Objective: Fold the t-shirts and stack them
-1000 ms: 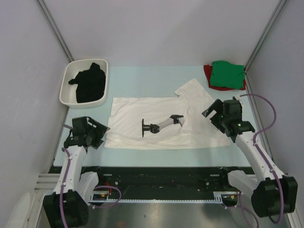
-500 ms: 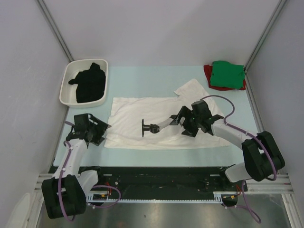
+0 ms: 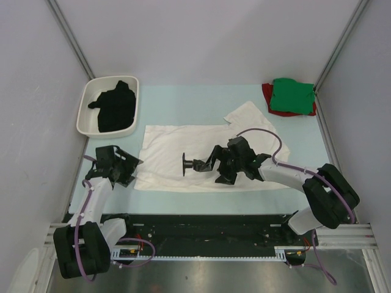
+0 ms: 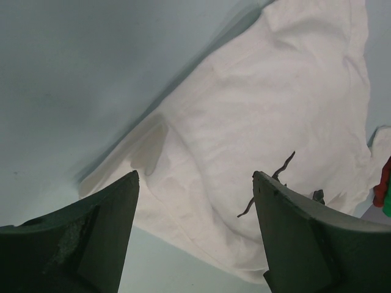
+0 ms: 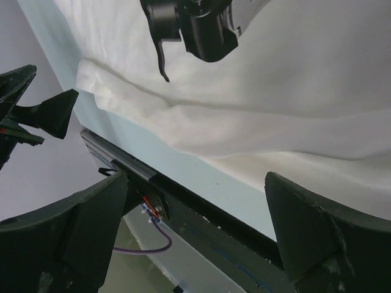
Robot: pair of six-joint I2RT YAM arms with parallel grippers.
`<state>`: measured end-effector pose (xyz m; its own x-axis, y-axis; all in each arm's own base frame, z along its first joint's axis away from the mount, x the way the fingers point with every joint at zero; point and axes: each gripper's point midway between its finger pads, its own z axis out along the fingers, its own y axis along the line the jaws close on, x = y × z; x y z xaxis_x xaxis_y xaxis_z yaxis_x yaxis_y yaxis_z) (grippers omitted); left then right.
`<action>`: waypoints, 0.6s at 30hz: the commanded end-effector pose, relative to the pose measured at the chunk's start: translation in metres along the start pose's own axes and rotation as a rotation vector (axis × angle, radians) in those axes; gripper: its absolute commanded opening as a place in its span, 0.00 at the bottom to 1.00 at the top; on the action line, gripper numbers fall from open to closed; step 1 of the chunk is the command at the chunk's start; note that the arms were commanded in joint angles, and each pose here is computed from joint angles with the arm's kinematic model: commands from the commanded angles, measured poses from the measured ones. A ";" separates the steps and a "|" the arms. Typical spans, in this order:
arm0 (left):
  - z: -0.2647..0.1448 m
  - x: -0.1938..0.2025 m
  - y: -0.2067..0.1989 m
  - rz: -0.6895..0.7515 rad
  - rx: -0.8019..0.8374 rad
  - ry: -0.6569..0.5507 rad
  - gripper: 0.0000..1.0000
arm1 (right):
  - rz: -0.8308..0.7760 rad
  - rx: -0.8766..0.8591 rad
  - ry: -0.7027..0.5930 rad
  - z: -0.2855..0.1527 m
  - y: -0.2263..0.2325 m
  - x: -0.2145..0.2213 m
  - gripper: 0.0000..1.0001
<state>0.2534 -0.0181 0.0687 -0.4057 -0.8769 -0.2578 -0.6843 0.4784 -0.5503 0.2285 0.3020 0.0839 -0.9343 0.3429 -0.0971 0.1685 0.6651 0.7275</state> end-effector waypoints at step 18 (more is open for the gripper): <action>-0.002 -0.005 -0.010 0.014 0.040 -0.009 0.79 | -0.009 -0.001 -0.009 0.016 0.012 0.009 0.95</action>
<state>0.2553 -0.0180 0.0698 -0.4046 -0.8761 -0.2623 -0.6788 0.4798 -0.5559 0.2141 0.3212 0.0757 -0.9446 0.3187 -0.0784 0.1654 0.6684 0.7252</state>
